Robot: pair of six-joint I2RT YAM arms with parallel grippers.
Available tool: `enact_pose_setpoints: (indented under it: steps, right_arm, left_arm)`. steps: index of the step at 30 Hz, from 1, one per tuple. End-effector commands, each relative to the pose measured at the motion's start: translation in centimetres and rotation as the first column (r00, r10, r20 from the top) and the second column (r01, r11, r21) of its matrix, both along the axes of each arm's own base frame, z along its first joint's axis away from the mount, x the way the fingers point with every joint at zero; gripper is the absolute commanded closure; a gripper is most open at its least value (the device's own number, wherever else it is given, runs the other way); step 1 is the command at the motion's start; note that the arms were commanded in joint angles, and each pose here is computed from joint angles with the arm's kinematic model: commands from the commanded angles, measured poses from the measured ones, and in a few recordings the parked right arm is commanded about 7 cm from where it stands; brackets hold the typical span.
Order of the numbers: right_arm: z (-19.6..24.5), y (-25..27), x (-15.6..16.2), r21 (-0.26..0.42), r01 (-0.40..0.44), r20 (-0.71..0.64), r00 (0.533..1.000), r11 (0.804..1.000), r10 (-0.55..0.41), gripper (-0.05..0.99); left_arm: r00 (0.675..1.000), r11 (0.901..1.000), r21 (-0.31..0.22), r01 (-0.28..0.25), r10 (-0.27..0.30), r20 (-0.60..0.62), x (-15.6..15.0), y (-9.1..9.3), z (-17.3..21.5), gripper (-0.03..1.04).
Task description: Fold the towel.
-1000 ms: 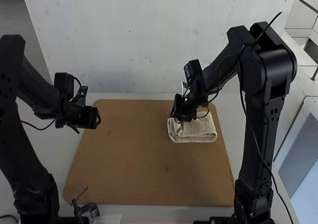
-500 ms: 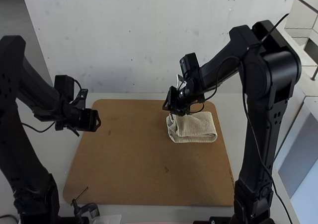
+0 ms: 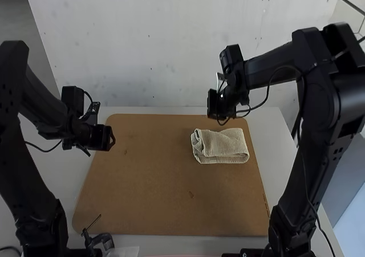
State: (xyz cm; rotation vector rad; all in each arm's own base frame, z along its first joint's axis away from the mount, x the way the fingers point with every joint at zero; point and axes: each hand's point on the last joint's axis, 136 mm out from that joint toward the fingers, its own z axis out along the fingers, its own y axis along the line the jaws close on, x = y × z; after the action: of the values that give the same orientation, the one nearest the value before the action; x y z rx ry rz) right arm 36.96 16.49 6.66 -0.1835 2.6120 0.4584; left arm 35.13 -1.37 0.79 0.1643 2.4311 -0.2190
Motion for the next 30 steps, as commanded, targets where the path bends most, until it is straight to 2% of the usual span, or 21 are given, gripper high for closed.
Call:
enact_pose_setpoints:
  steps: [1, 5, 10, 14, 17, 30]
  right_arm:
    - [-2.5, 0.0, -1.1, -0.076, -0.064, -0.036, 0.997, 0.995, 0.062, 0.92]
    - [-5.8, 0.6, -2.6, -0.101, -0.1, -0.121, 0.989, 0.99, 0.087, 0.92]
    - [-7.6, 2.1, -3.5, -0.104, -0.129, -0.164, 0.98, 0.986, 0.111, 0.92]
    - [-7.3, 4.6, -3.0, -0.03, -0.129, -0.124, 0.984, 0.991, 0.125, 0.92]
    - [-7.5, 5.7, -3.5, 0.001, -0.142, -0.136, 0.981, 0.99, 0.141, 0.92]
    - [-9.7, 4.2, -3.9, -0.018, -0.114, -0.171, 0.979, 0.993, 0.109, 0.91]
  left_arm:
    - [1.0, 0.9998, -0.007, 0.017, -0.017, 0.009, -0.1, -0.5, 0.2, 0.26]
    - [1.0, 0.9999, -0.007, 0.015, -0.015, 0.008, -0.2, -0.4, 0.1, 0.26]
    - [1.0, 1.0, -0.006, 0.004, -0.004, 0.011, -0.2, 0.0, 0.2, 0.26]
    - [1.0, 1.0, -0.004, 0.0, 0.0, 0.01, -0.2, 0.2, 0.2, 0.26]
    - [1.0, 1.0, -0.003, -0.002, 0.002, 0.008, -0.3, 0.4, 0.1, 0.26]
    - [1.0, 1.0, -0.004, 0.008, -0.008, 0.006, -0.3, 0.0, -0.1, 0.26]
